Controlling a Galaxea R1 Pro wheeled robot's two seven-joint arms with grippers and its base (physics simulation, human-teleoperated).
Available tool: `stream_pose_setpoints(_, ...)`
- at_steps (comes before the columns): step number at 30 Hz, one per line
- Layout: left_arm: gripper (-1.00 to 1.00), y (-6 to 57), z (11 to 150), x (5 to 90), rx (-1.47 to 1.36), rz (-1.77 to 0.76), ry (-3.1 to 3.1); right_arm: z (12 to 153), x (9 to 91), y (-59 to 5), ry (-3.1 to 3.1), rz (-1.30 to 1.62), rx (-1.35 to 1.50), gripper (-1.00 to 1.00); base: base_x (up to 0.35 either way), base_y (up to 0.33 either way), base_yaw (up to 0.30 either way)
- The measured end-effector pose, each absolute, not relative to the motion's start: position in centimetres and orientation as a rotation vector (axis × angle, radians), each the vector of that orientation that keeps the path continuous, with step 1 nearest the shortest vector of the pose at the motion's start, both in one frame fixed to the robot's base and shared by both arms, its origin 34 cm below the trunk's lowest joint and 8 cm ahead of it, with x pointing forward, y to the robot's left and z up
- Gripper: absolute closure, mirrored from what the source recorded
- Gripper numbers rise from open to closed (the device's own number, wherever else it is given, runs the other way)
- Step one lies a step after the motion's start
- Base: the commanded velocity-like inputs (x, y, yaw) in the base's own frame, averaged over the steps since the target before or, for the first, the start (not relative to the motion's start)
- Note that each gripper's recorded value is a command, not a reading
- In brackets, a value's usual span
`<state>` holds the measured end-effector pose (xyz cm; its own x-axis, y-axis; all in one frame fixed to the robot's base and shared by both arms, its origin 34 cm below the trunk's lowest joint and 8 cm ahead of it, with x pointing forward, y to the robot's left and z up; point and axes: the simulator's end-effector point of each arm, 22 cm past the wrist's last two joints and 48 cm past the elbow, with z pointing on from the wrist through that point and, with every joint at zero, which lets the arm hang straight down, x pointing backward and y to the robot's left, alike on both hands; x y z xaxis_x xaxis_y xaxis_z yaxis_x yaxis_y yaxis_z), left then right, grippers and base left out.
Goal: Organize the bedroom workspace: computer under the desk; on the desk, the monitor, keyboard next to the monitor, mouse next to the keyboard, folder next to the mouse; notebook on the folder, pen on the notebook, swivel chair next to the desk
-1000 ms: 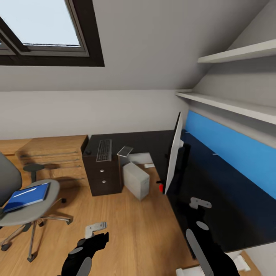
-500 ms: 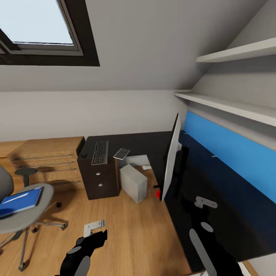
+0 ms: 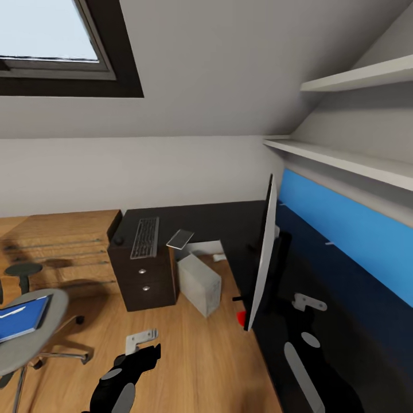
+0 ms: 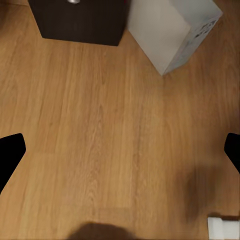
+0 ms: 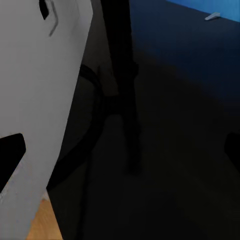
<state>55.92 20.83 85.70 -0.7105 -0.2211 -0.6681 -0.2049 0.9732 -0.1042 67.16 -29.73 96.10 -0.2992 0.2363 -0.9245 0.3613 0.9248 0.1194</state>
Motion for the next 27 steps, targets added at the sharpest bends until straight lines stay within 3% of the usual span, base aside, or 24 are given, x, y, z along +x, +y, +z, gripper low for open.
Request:
stream_pose_setpoints(9, -1.0, 20.89, 85.66, 55.95, -0.299, -0.028, 2.381, 95.94, 67.19, -29.51, 1.897, -0.127, 0.437, -1.0, 0.034, 0.0, 0.088)
stream_pose_setpoints(27, -1.0, 20.9, 85.65, 55.94, -0.299, -0.028, 2.382, 95.96, 67.19, -29.54, 1.897, -0.129, 0.436, -1.0, 0.001, 0.0, 0.257)
